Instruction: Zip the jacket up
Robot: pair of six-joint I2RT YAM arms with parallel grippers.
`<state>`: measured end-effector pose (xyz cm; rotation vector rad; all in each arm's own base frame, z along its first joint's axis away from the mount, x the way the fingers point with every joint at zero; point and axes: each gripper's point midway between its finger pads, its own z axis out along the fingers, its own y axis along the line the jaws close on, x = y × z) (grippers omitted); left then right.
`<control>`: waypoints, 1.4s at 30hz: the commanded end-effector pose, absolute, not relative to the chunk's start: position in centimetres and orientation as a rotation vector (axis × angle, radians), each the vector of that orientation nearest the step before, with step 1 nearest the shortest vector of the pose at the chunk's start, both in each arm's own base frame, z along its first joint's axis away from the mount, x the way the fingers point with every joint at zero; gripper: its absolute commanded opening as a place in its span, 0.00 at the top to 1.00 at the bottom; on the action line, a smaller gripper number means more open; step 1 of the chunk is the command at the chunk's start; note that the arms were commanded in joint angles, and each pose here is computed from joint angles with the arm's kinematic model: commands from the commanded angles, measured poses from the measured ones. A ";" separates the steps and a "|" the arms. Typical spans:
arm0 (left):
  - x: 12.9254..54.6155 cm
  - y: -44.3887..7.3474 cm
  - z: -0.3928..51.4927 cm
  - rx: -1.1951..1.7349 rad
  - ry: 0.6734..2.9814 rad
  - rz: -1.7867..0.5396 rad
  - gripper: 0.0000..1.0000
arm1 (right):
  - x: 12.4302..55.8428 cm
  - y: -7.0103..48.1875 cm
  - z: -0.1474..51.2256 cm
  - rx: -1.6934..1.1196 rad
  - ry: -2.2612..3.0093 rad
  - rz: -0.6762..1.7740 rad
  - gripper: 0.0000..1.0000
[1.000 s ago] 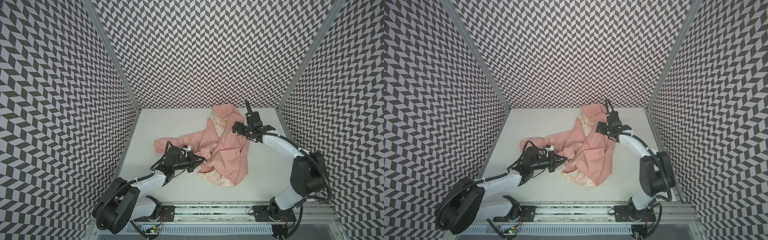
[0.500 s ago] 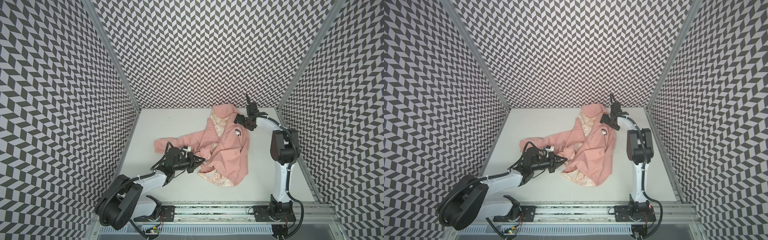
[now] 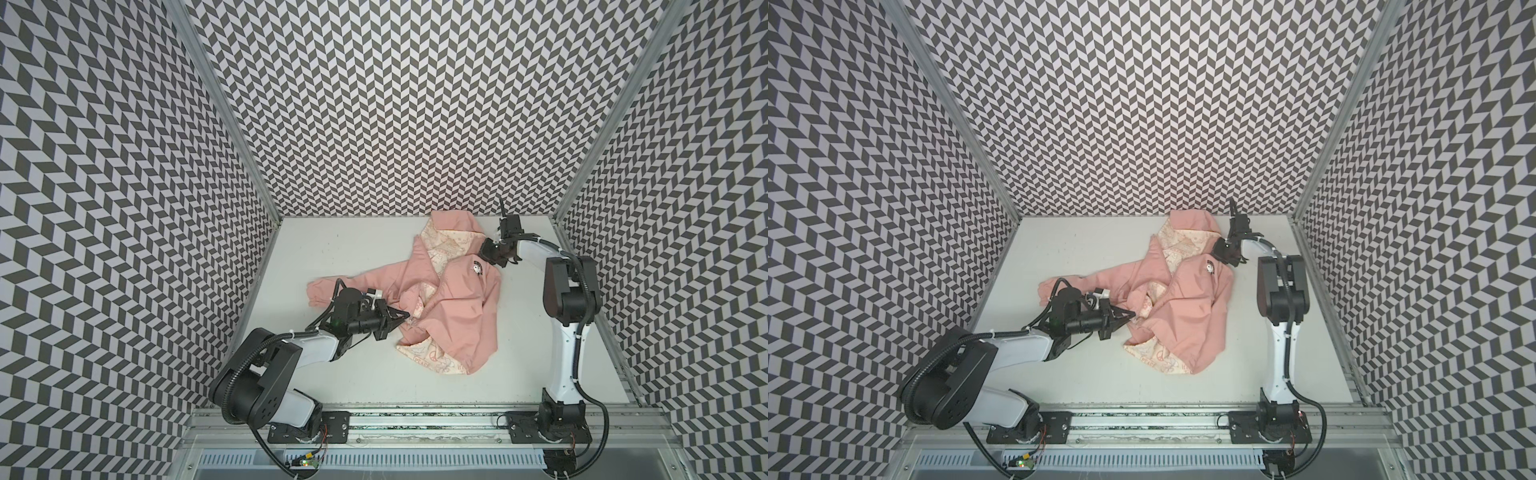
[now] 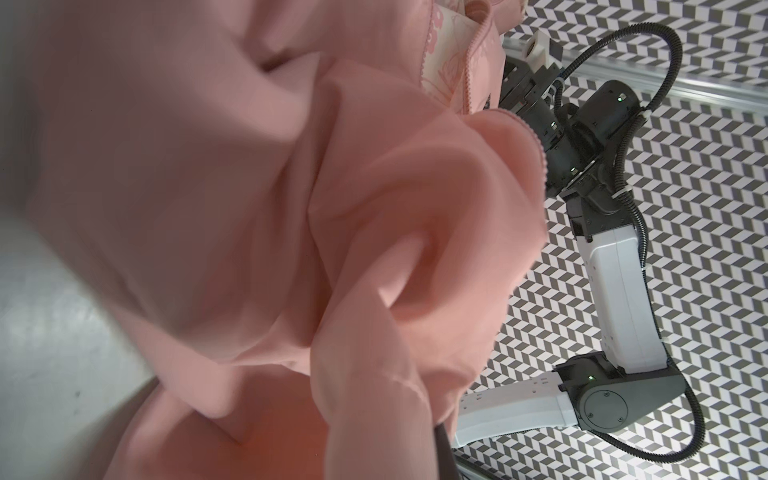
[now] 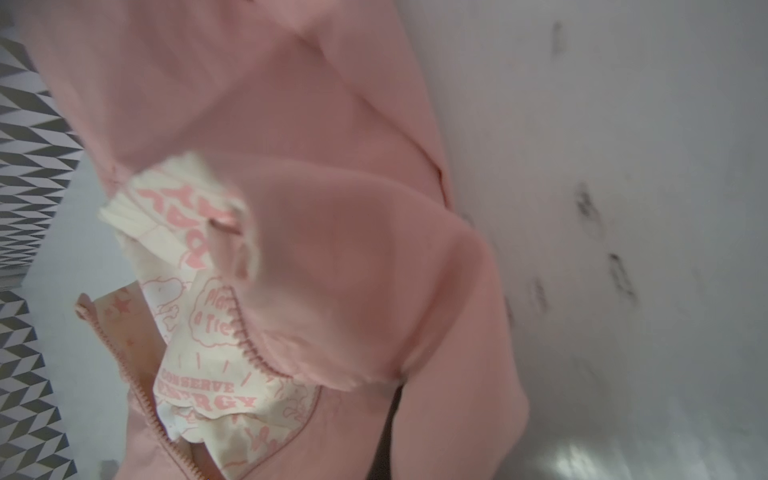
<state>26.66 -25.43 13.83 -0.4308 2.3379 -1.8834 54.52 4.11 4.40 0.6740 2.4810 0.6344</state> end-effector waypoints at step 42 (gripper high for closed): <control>47.2 -32.2 30.0 0.405 2.300 -1.580 1.00 | 37.6 -1.3 12.4 1.286 1.601 0.623 1.00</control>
